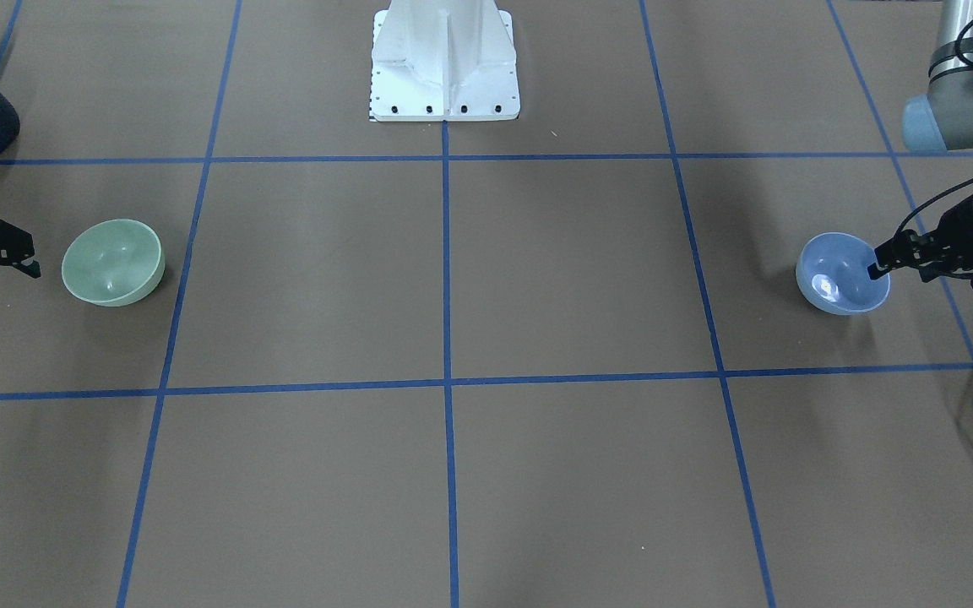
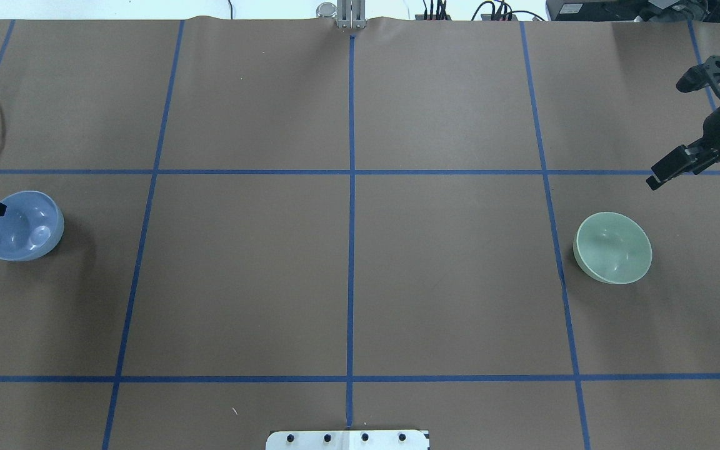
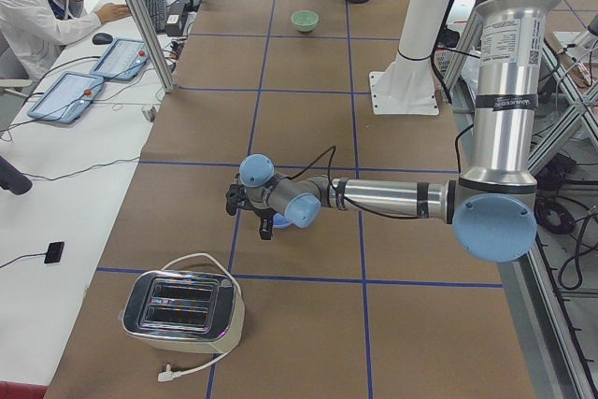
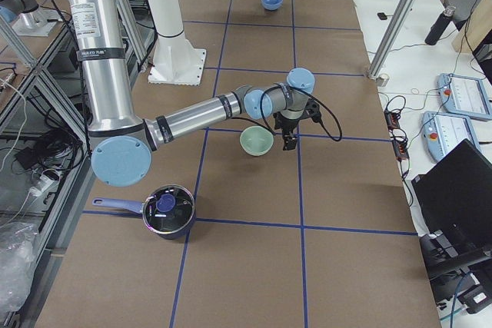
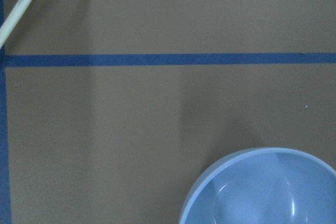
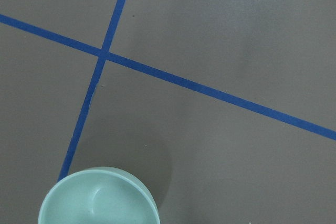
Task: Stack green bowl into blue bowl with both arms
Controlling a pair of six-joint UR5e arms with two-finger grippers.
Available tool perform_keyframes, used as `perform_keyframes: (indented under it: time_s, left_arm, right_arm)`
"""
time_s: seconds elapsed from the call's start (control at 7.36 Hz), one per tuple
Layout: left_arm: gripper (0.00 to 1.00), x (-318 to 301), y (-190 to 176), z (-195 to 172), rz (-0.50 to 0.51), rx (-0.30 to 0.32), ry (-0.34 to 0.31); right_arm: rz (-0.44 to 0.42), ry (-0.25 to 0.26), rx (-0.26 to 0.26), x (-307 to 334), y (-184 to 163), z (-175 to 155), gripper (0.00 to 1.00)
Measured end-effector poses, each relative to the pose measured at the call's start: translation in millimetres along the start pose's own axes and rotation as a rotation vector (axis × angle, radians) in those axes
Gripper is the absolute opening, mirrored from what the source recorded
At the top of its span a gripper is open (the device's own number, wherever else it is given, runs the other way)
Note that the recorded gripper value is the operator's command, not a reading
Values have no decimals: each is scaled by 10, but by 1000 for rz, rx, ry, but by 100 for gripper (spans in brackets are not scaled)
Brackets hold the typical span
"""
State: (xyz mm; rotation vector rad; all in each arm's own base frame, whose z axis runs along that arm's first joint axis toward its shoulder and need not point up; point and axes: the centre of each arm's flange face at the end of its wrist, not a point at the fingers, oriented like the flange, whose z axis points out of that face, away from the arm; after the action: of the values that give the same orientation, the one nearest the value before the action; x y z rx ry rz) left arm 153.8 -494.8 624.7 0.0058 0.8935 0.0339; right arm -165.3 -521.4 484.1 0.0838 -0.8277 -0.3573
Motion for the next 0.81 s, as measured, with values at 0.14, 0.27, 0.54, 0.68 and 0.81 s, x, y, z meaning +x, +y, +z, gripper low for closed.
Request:
perform_keyframes:
  time_s: [0.14, 0.27, 0.54, 0.68, 0.81]
  left_arm:
    - [78, 15, 16, 43, 4, -8, -1]
    - [71, 39, 33, 84, 10, -15, 0]
    - [51, 88, 61, 153, 20, -27, 1]
    - [45, 96, 67, 168, 22, -30, 1]
    - [43, 97, 70, 177, 22, -32, 1]
  right_arm:
    - [-2, -1, -1, -15, 0, 7, 100]
    - [-3, -1, -2, -25, -1, 15, 100]
    - [-6, -2, -2, -40, -8, 21, 100]
    - [-6, -2, -3, -42, -9, 27, 100]
    - [-7, -3, -4, -46, -10, 32, 100]
